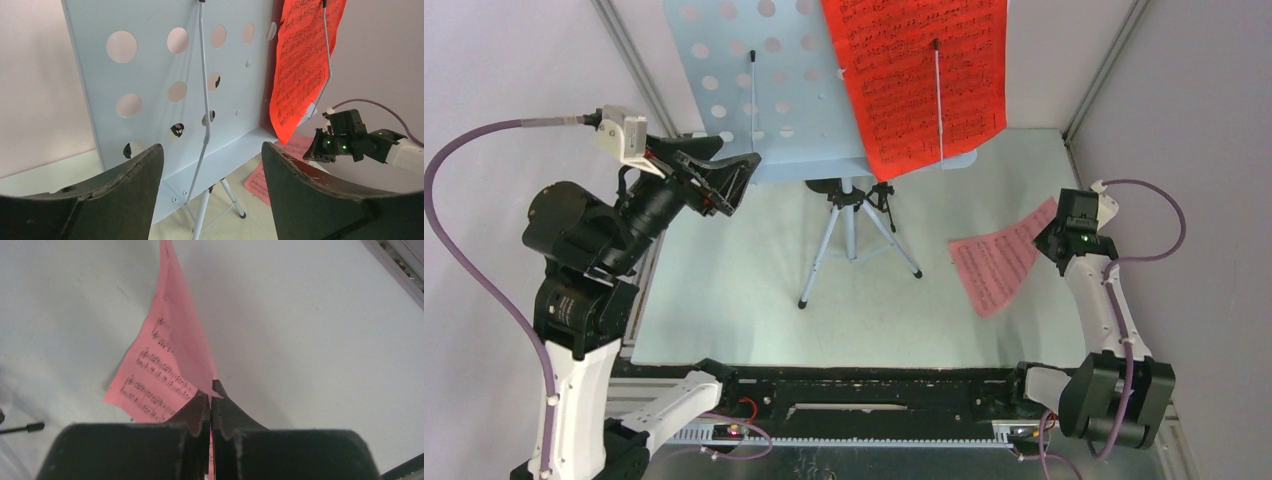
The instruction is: Pack up the instrument practice props
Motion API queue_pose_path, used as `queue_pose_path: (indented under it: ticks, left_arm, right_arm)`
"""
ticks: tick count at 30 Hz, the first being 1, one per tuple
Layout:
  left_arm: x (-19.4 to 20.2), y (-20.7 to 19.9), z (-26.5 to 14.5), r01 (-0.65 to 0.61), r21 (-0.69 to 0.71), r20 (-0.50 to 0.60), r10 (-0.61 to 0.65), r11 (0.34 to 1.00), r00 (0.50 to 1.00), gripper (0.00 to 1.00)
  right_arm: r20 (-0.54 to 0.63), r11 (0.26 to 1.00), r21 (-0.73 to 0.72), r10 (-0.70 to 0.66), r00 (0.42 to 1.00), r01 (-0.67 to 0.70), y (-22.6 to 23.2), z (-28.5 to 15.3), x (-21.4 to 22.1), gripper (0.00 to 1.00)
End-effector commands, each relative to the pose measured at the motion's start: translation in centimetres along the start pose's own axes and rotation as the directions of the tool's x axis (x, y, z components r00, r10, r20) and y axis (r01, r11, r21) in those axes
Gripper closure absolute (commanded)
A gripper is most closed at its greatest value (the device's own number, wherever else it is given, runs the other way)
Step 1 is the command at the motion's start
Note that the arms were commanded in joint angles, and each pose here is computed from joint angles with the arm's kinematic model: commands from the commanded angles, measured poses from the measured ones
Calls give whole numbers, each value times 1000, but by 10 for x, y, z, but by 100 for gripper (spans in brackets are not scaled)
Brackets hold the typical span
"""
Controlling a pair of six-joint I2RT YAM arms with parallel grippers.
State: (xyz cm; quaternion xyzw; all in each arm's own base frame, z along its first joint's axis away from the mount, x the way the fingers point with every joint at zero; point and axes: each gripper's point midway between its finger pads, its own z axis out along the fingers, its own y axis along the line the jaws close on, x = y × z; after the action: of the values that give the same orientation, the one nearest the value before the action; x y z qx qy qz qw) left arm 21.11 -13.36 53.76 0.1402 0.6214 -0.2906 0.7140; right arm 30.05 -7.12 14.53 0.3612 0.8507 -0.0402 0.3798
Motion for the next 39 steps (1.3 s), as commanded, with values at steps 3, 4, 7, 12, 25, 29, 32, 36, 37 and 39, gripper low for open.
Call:
queue_pose_path:
  ticks: [3, 4, 7, 12, 25, 29, 32, 36, 37, 39]
  left_arm:
    - [-8, -6, -4, 11, 23, 26, -12, 1000, 1000, 20]
    - [-7, -6, -4, 11, 22, 25, -11, 1000, 1000, 20]
    - [-7, -6, -4, 11, 21, 24, -12, 1000, 1000, 20]
    - [-6, -7, -5, 12, 27, 18, -12, 1000, 1000, 19]
    - [-3, 19, -17, -22, -141, -75, 11, 990, 997, 27]
    - [-8, 25, -31, -81, -195, -111, 60, 977, 992, 27]
    - [-9, 13, -29, -122, -168, -132, 100, 978, 986, 26]
    - [12, -27, 1, -156, -54, -214, 142, 986, 967, 25]
    - [17, -40, 7, -149, -20, -223, 141, 989, 965, 25]
    - [19, -62, 17, -124, 42, -220, 130, 991, 967, 25]
  right_arm:
    - [35, 992, 43, 120, 992, -121, -11, 25, -16, 96]
    - [27, 991, 49, 125, 992, -127, -13, 29, -15, 92]
    - [-9, 987, 57, 152, 988, -151, -18, 39, -10, 77]
    - [-39, 983, 67, 176, 984, -173, -24, 49, -6, 55]
    - [98, 959, 17, 281, 955, -284, -51, -9, -43, 18]
    - [213, 954, -204, 262, 941, -219, -23, -62, -70, 19]
    - [287, 907, -411, 228, 931, -95, 11, -106, -84, 20]
    - [341, 803, -596, 245, 908, 6, 43, -161, -93, 21]
    - [352, 773, -633, 244, 904, 37, 51, -177, -95, 21]
    - [366, 721, -686, 228, 902, 96, 64, -204, -99, 21]
